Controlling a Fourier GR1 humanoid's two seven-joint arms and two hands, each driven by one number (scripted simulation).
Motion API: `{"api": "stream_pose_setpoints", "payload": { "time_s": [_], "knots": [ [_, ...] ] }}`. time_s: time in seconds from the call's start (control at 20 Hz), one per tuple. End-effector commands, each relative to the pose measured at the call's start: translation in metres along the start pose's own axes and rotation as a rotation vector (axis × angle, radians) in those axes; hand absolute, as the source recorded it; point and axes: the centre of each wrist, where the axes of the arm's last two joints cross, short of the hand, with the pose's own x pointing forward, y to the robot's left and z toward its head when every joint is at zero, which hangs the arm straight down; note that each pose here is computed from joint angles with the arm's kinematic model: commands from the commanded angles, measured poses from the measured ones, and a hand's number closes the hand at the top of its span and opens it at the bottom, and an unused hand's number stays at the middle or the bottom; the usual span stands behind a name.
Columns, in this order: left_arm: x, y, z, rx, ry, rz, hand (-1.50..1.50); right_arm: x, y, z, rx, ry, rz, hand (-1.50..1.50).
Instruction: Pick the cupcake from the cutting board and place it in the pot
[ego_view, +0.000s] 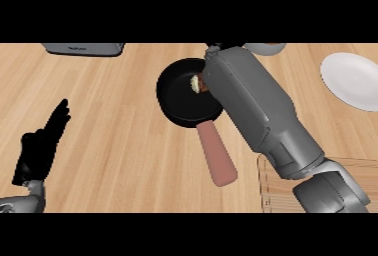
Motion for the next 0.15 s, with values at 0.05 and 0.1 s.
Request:
{"api": "stream_pose_setpoints", "payload": {
  "time_s": [0.05, 0.1],
  "knots": [
    [-0.012, 0.008, -0.003, 0.025, 0.035, 0.006, 0.0, -0.015, -0.002, 0.034, 0.002, 0.022, -0.139, -1.5],
    [-0.018, 0.008, 0.008, 0.034, 0.027, -0.003, 0.0, -0.02, -0.001, 0.042, 0.017, 0.026, -0.125, -1.5]
  ]
}}
